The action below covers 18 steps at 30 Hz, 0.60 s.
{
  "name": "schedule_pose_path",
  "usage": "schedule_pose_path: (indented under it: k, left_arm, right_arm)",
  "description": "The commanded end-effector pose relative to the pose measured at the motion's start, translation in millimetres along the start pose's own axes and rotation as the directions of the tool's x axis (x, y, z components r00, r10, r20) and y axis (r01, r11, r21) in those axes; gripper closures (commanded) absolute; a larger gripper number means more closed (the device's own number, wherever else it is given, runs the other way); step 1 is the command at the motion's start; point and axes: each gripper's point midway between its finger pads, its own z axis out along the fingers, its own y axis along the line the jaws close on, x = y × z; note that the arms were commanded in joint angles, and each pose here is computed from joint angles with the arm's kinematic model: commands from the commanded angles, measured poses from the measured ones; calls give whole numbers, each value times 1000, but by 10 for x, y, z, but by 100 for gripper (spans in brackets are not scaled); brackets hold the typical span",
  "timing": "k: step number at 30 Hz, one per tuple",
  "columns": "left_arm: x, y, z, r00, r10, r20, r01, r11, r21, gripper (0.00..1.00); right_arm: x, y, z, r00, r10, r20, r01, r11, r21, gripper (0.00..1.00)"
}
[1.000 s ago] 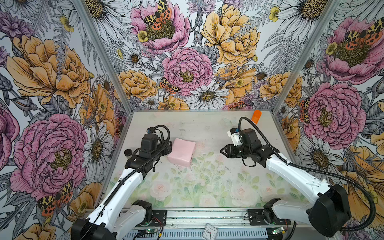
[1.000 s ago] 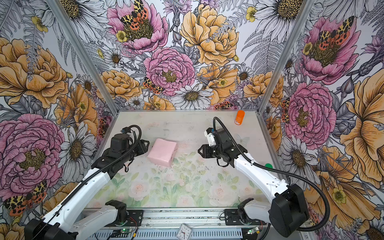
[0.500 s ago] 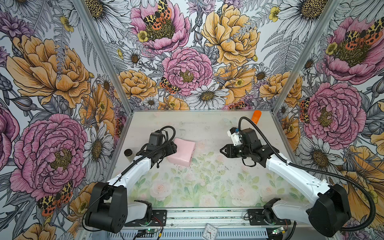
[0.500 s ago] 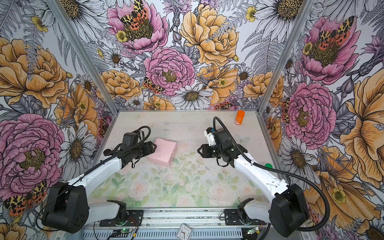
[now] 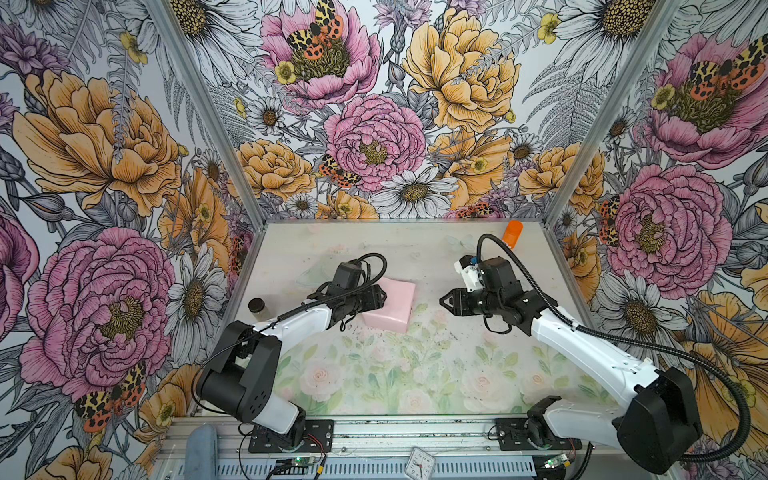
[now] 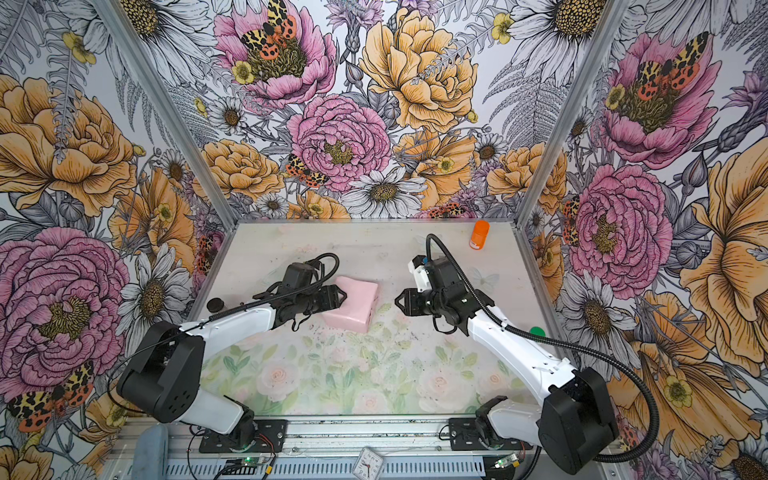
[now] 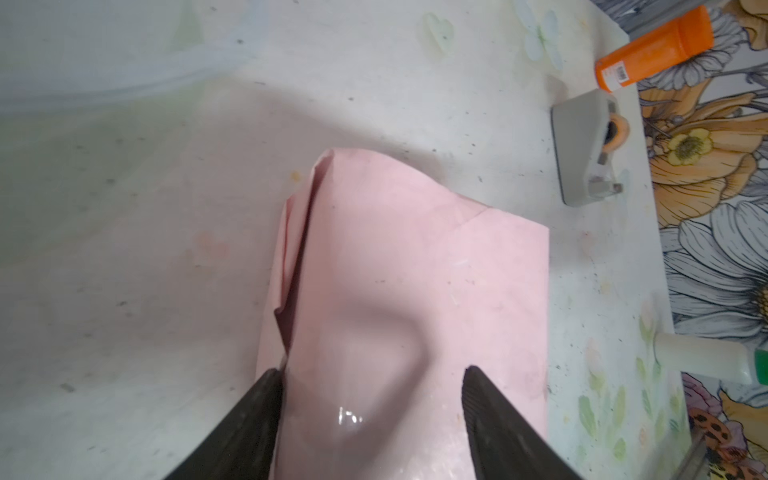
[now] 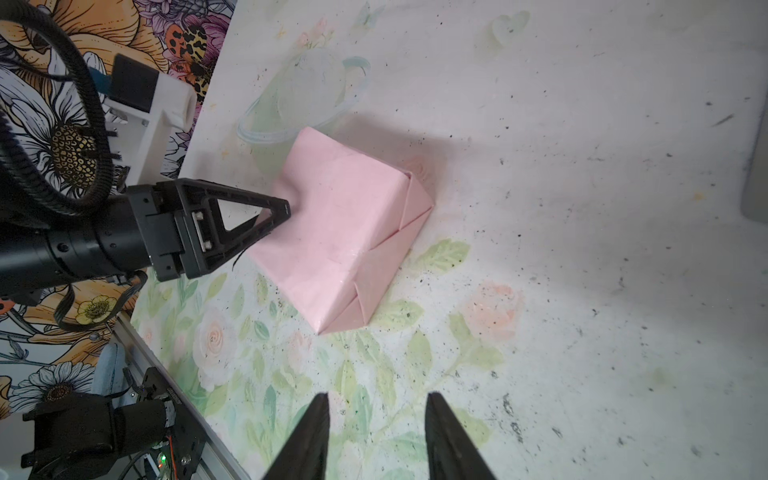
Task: Wrap the gift box in paper
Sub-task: 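Release the pink peak with the left gripper and lift it away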
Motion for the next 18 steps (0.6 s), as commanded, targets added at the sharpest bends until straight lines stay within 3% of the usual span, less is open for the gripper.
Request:
schedule_pose_path:
  k: [1, 7, 13, 14, 15, 16, 18]
  left_arm:
    - [-51, -412, 39, 1000, 20, 18, -22, 996, 92, 30]
    - [88, -831, 18, 998, 56, -2, -55, 985, 162, 30]
    - [-206, -691, -304, 981, 127, 149, -135, 990, 47, 23]
    - [-303, -620, -400, 971, 139, 197, -143, 990, 9, 23]
    - [-377, -540, -480, 961, 145, 235, -144, 989, -24, 22]
    - [-463, -446, -583, 950, 147, 277, -137, 989, -55, 20]
    - [-613, -221, -814, 916, 156, 371, -116, 985, -128, 17]
  right_arm:
    - [-86, 14, -52, 999, -8, 38, 8, 1000, -3, 60]
    - [-121, -14, -58, 999, -14, 47, 14, 1000, 3, 60]
    - [-257, -253, -148, 994, -13, 107, 4, 997, 81, 55]
    - [-290, -343, -177, 992, -12, 126, -3, 993, 116, 45]
    - [-329, -416, -202, 989, -13, 145, -8, 990, 142, 13]
    - [-371, -497, -237, 986, -12, 166, -15, 986, 166, 1]
    - [-455, -675, -310, 977, -22, 212, -25, 975, 219, 1]
